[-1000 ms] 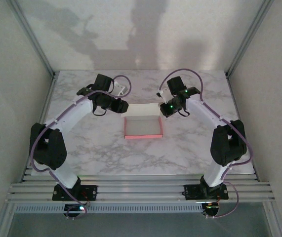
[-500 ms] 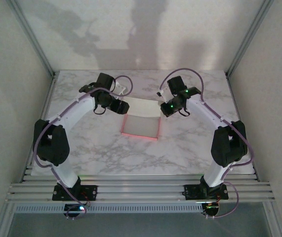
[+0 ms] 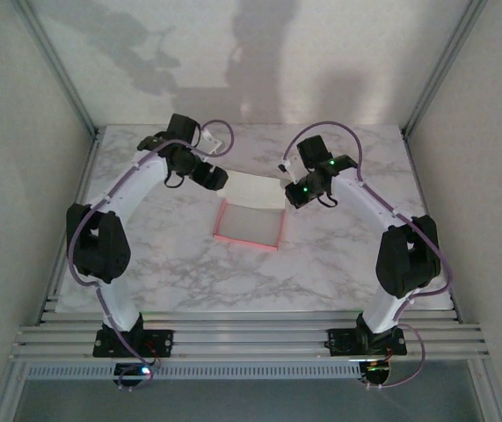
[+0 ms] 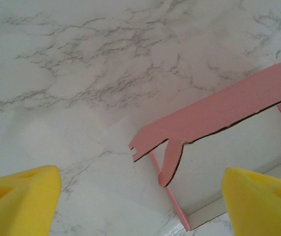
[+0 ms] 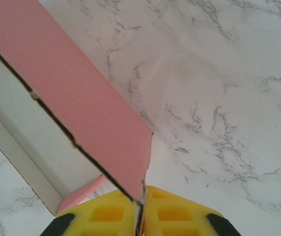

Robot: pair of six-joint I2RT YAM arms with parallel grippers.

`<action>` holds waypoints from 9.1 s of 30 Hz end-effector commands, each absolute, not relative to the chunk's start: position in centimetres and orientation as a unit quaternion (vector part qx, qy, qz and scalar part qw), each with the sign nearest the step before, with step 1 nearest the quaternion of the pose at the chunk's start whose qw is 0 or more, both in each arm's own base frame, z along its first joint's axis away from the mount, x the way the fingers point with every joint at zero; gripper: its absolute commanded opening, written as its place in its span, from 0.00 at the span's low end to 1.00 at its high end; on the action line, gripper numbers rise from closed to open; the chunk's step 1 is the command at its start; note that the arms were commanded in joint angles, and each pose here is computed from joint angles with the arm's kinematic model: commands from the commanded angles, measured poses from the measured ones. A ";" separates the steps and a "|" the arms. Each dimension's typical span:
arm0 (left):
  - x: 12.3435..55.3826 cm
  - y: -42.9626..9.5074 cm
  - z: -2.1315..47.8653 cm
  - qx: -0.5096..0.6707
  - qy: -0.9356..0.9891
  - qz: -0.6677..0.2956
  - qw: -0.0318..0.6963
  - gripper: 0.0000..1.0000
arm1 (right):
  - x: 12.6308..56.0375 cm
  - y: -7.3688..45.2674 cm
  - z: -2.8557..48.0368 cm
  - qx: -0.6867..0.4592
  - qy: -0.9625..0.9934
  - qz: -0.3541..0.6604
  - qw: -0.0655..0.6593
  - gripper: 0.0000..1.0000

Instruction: Fold the paper box

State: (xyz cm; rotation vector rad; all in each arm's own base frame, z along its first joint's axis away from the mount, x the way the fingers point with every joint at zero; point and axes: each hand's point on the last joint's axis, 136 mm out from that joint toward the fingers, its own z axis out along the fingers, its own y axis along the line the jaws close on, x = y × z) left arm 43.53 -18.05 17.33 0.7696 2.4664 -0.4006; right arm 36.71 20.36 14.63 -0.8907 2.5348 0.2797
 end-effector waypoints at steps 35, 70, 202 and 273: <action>42.7 -19.3 15.7 0.324 0.899 -0.191 0.226 0.21 | 36.5 21.0 15.1 -0.321 0.913 0.098 0.231 0.09; 41.1 -22.1 16.1 0.148 0.916 -0.244 0.282 0.12 | 38.9 22.7 17.9 -0.107 0.949 0.088 0.283 0.07; 35.1 -17.9 12.9 0.227 0.928 -0.130 0.265 0.03 | 34.8 21.4 15.3 -0.156 0.923 0.061 0.346 0.29; 36.9 -22.7 12.6 0.078 0.926 -0.209 0.304 0.05 | 35.1 22.3 12.9 -0.010 0.950 0.051 0.308 0.02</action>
